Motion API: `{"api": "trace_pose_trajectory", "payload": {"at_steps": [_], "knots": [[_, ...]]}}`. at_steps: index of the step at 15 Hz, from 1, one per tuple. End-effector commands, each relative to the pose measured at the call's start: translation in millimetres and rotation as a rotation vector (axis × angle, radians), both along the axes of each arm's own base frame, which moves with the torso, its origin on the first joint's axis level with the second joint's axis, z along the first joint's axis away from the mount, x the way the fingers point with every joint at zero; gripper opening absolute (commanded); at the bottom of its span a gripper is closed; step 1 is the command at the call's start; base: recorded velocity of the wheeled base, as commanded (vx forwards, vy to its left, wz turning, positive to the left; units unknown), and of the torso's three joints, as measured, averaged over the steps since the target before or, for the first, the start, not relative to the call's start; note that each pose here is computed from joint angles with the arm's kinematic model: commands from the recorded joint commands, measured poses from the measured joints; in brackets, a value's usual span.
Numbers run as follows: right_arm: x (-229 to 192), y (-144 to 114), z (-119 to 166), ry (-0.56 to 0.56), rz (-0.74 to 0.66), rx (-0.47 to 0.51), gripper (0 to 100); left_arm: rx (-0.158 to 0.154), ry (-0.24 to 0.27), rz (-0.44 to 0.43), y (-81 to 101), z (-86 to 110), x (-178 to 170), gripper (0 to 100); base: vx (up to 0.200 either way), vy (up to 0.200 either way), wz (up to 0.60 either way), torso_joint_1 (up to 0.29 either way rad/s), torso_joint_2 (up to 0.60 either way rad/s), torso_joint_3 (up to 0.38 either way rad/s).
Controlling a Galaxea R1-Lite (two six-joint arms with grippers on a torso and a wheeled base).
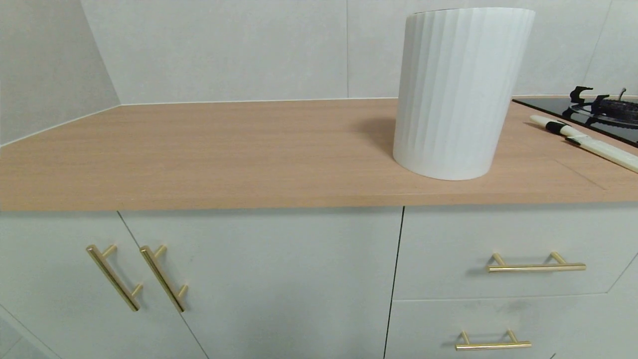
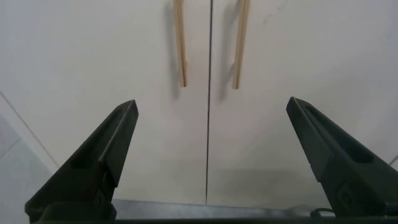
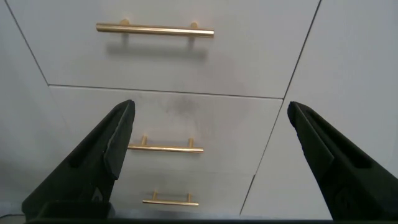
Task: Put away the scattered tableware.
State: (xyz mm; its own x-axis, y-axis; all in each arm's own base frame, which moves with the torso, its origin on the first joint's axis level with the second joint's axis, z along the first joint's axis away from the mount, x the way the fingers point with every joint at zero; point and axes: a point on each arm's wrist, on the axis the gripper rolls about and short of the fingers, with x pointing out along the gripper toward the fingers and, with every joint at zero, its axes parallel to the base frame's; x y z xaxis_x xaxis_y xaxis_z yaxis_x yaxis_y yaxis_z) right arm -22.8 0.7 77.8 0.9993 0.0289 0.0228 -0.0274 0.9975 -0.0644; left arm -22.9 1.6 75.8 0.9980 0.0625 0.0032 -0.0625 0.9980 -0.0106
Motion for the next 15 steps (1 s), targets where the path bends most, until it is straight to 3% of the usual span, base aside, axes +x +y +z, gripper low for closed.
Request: {"api": "trace_pose_trajectory", "payload": {"at_steps": [1,11,15], "knots": [[0.1,0.0,0.1,0.001,0.0,-0.001,100,0.0,0.0,0.0,0.0,0.0,0.0,100,0.0,0.0,0.0,0.0,0.0,0.0],[0.1,0.0,0.1,0.001,-0.001,-0.001,100,0.0,0.0,0.0,0.0,0.0,0.0,100,0.0,-0.18,0.0,0.002,0.0,0.002],[0.1,0.0,0.1,0.001,-0.001,-0.001,100,0.0,0.0,0.0,0.0,0.0,0.0,100,0.0,0.0,0.0,0.0,0.0,0.0]]}}
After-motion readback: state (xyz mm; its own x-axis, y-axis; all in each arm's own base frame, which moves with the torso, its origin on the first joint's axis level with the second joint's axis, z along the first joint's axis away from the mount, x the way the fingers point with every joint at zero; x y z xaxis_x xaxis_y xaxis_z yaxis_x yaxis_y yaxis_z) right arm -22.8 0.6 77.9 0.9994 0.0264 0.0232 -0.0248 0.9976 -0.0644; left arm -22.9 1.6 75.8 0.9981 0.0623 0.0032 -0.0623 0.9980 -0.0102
